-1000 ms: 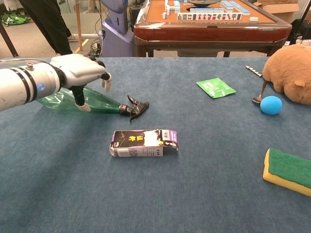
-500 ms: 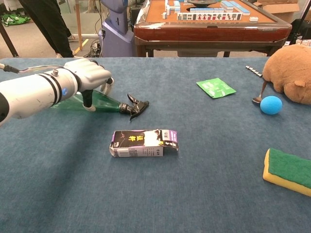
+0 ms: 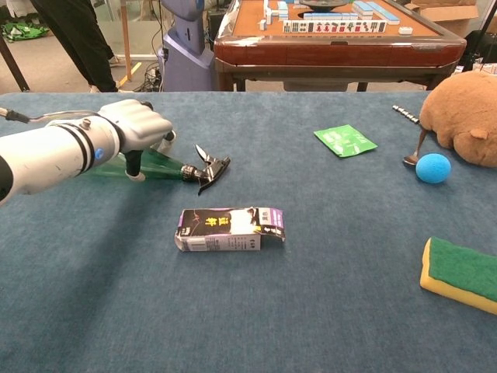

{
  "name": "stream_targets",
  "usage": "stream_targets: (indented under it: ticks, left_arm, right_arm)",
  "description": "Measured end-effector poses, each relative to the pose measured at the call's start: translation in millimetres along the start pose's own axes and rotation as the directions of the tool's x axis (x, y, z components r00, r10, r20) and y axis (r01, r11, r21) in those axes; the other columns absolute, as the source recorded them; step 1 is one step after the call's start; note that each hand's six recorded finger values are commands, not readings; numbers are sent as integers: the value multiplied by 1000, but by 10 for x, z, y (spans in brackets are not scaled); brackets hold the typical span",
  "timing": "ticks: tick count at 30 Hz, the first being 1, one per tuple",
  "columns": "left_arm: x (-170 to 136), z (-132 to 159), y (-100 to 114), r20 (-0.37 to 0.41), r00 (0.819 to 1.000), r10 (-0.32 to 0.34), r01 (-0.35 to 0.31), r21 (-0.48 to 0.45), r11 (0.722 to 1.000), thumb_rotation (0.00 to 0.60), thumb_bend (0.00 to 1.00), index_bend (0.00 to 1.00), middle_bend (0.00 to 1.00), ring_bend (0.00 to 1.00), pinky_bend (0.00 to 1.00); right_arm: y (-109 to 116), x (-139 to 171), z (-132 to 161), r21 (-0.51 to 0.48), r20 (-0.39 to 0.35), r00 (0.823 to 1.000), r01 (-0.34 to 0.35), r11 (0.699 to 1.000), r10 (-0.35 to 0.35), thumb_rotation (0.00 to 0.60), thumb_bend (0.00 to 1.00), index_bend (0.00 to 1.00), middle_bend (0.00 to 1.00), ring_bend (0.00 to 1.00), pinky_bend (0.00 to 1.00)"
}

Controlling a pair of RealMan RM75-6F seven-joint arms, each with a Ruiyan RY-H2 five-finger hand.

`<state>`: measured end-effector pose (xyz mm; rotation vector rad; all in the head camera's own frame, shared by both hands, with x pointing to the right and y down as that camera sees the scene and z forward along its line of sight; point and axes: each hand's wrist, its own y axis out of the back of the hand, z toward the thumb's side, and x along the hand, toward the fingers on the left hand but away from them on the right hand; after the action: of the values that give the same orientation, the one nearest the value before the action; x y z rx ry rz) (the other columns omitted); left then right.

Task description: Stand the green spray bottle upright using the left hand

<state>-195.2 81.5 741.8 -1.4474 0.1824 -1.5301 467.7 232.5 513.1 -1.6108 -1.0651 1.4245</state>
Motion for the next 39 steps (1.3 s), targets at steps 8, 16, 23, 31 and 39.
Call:
stream_targets:
  ticks: [8, 16, 23, 31, 39]
  left_arm:
    - [-67, -212, 180, 10, 997, 82, -80, -155, 985, 600, 315, 483, 420, 166, 0]
    - [-185, -518, 448, -8, 987, 162, -141, -531, 836, 600, 314, 477, 427, 170, 0]
    - [-269, -794, 582, -31, 975, 219, -148, -827, 542, 600, 314, 476, 426, 169, 0]
    - [-292, -986, 410, -104, 968, 230, -146, -974, 172, 600, 314, 469, 426, 177, 0]
    - [-266, -936, 138, -157, 968, 197, -169, -984, 46, 600, 314, 461, 425, 176, 0]
  right_arm:
    - [-14, -17, 24, 6, -4, 1000, -4, 1000, 4, 600, 331, 215, 172, 69, 56]
    - [-42, -41, 47, 4, -9, 1000, -11, 1000, 11, 600, 331, 215, 172, 69, 57]
    - [-65, -47, 54, 9, -8, 1000, -18, 1000, 18, 600, 331, 215, 172, 69, 56]
    - [-66, -53, 81, 14, -10, 1000, -18, 1000, 18, 600, 331, 215, 172, 69, 57]
    - [-70, -54, 104, 15, -9, 1000, -22, 1000, 22, 600, 331, 215, 172, 69, 56]
